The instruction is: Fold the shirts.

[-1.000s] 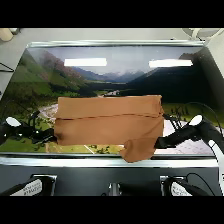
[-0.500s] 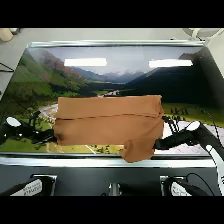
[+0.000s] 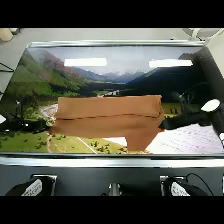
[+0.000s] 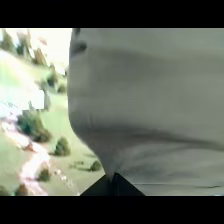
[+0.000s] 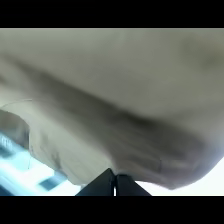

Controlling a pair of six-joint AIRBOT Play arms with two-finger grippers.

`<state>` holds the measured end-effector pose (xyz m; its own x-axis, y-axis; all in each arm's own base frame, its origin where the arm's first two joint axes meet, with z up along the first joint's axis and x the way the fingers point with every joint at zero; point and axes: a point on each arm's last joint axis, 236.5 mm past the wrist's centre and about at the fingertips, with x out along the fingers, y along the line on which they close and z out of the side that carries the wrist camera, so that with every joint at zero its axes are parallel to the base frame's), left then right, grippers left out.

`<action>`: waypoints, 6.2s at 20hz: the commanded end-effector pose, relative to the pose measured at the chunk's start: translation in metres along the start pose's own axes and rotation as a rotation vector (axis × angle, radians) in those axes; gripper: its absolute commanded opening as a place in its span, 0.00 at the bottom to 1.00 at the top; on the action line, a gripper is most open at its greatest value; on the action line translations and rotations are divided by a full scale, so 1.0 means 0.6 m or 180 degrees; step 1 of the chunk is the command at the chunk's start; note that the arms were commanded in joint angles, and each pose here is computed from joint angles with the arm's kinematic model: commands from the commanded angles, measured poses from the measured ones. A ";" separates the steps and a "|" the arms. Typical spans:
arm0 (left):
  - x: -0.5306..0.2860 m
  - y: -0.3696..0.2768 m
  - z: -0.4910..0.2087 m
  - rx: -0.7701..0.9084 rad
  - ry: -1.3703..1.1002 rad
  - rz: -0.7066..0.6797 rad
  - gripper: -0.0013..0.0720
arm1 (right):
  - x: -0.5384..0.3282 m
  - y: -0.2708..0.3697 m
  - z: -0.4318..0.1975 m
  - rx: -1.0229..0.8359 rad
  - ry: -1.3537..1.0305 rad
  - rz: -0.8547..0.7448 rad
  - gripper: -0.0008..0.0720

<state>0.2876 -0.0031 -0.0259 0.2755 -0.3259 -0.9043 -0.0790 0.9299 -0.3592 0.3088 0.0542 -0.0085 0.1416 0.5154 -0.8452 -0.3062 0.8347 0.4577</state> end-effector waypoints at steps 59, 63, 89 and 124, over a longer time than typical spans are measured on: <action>0.243 -0.535 0.165 0.0703 0.0177 -0.1478 0.05 | -0.025 0.001 0.249 0.0131 -0.0508 0.0352 0.04; 0.304 -0.609 0.127 0.0428 0.0482 -0.1855 0.05 | -0.074 0.057 0.244 -0.0059 -0.0580 0.0266 0.04; -0.281 -0.336 0.385 0.0765 -0.1867 -0.1018 0.05 | 0.083 0.292 0.323 -0.0388 -0.0777 0.0743 0.04; -0.385 -0.323 0.251 0.1063 -0.1919 -0.0688 0.05 | 0.264 0.111 0.256 0.0613 -0.0217 0.1091 0.04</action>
<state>0.3838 -0.0715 0.2853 0.7445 -0.4293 -0.5114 0.2873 0.8973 -0.3351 0.4335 0.2090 -0.0863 0.0442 0.7165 -0.6961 -0.1282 0.6951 0.7074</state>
